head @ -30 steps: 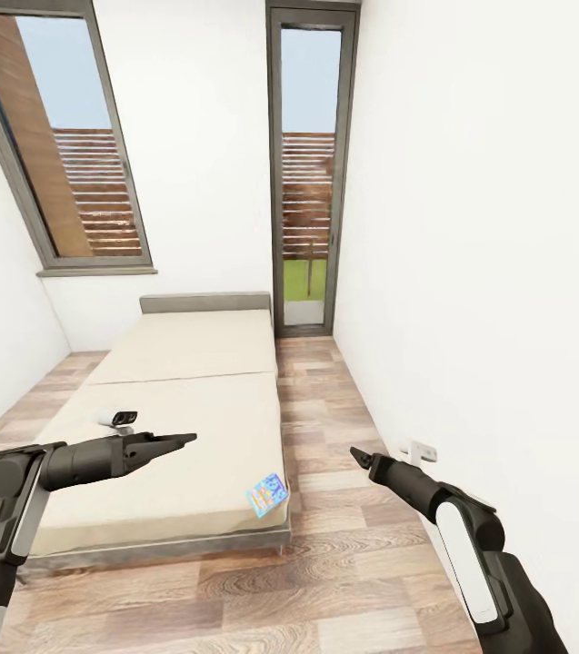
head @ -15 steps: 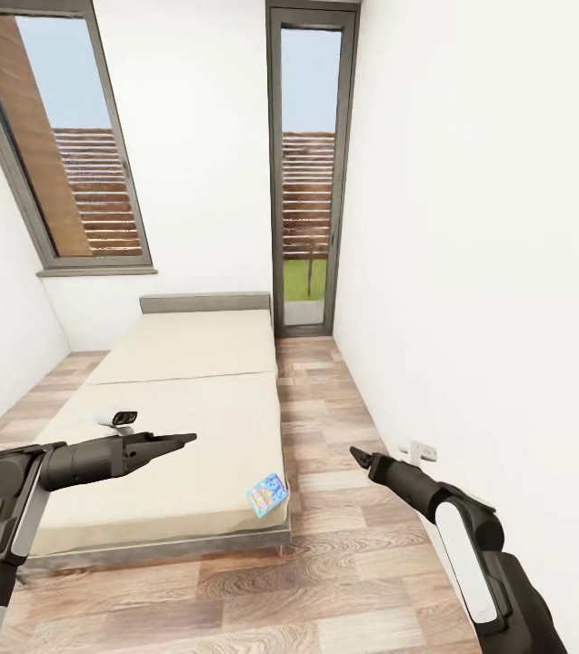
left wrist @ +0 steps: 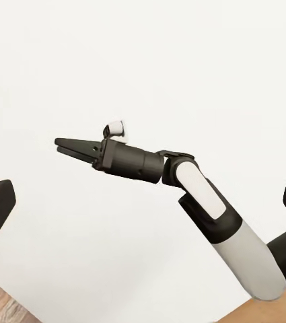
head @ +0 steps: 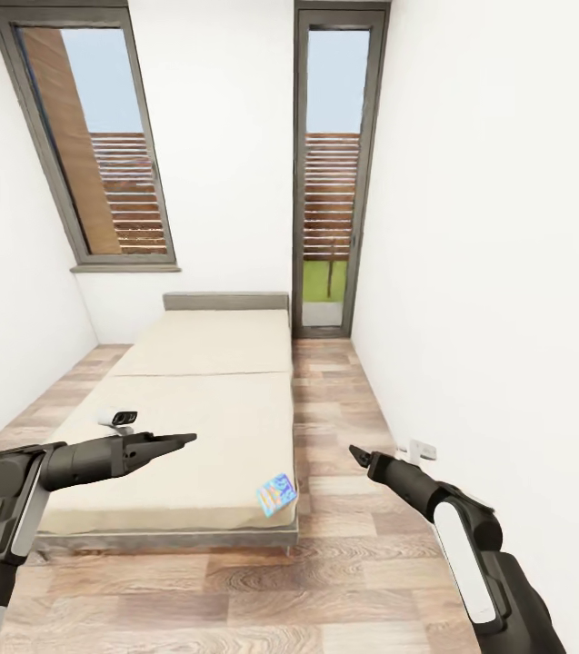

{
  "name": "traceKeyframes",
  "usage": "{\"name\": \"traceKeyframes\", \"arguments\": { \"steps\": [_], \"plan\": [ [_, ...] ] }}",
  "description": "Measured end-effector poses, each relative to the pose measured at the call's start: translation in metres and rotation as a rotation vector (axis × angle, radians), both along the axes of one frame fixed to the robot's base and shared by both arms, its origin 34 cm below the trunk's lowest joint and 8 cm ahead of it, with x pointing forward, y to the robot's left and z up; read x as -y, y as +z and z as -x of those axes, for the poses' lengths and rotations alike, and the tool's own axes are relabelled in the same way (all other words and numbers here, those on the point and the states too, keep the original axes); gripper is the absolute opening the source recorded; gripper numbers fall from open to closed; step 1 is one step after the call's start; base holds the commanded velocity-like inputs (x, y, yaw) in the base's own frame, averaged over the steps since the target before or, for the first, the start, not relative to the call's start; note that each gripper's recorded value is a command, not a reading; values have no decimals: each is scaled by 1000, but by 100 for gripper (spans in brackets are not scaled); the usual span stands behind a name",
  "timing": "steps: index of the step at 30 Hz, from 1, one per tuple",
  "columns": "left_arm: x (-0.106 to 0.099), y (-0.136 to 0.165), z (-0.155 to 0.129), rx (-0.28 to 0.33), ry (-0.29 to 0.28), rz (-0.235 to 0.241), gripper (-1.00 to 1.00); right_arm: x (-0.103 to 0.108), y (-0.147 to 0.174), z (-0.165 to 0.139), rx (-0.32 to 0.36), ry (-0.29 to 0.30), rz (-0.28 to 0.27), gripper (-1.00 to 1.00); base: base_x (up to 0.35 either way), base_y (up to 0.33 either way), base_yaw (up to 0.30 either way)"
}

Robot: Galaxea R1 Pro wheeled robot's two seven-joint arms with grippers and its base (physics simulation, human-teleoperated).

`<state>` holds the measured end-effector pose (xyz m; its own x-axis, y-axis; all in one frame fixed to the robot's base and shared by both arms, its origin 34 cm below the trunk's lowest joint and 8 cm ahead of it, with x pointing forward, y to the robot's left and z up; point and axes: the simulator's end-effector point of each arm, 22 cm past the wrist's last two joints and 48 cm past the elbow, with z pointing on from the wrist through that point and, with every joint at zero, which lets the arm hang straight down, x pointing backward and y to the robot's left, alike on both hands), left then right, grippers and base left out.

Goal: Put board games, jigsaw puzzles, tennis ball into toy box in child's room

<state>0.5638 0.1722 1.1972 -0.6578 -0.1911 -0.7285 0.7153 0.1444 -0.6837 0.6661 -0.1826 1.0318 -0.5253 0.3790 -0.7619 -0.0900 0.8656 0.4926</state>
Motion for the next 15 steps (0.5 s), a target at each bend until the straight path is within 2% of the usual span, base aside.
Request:
{"name": "traceKeyframes", "arguments": {
  "steps": [5,15],
  "plan": [
    [0,0,0,0,0,1,100,1,1,0,2,-2,-2,100,0,-30,112],
    [0,0,0,0,0,0,100,2,1,0,1,-3,-3,100,0,-3,10]
  ]
}}
